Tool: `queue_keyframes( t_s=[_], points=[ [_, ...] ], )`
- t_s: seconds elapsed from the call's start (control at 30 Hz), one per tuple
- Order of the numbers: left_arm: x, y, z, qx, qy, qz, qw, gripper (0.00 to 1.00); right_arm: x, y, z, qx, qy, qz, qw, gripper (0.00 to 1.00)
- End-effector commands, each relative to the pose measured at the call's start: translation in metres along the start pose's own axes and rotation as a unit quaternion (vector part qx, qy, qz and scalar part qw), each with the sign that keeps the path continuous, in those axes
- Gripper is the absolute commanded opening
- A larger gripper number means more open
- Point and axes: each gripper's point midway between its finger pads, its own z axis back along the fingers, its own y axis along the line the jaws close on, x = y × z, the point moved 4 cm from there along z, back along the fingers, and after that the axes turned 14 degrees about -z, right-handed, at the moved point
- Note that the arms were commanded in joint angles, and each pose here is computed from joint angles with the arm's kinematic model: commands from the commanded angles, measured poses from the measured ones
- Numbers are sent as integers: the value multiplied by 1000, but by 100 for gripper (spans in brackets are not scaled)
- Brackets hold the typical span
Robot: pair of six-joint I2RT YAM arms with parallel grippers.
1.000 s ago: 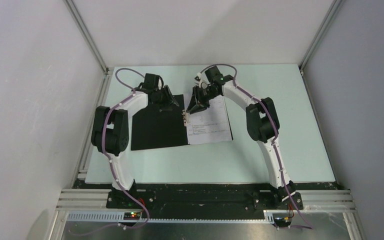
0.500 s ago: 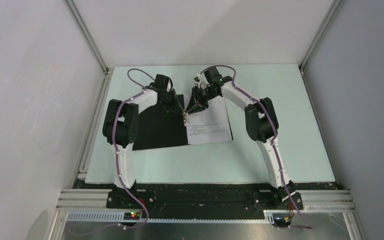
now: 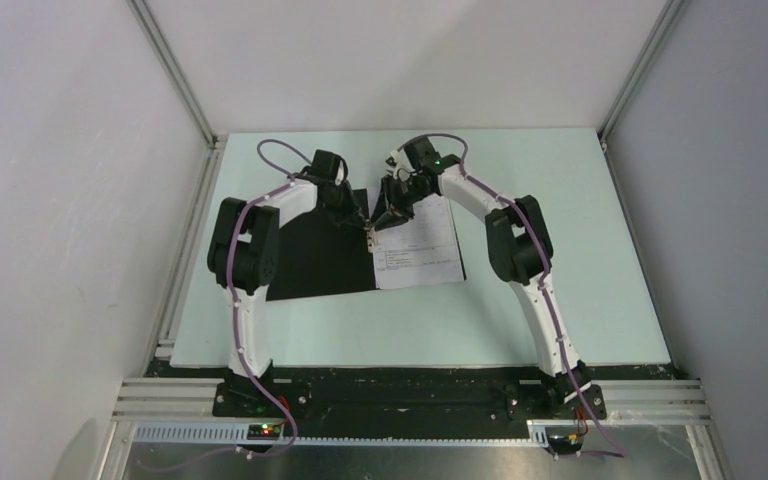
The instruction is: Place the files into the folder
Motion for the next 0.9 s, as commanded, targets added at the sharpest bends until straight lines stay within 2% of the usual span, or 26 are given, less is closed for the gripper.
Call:
queue_keyframes(
  t_s=[0.0, 0.23, 0.5, 0.67, 0.87],
  points=[
    [-11, 7, -13, 19, 18, 10, 1000, 26, 4, 4, -13, -3, -6, -18, 1000, 33],
    [-13, 7, -14, 18, 21, 14, 1000, 25, 5, 10, -18, 16, 1, -26, 1000, 31],
    [-13, 7, -14, 18, 21, 14, 1000, 25, -4, 25, -14, 81, 48, -10, 996, 30],
    [-14, 7, -14, 18, 21, 13, 1000, 25, 0, 18, -16, 53, 28, -23, 998, 34],
    [-13, 6, -14, 20, 19, 9, 1000, 25, 1, 8, -20, 28, 18, -43, 999, 31]
  ],
)
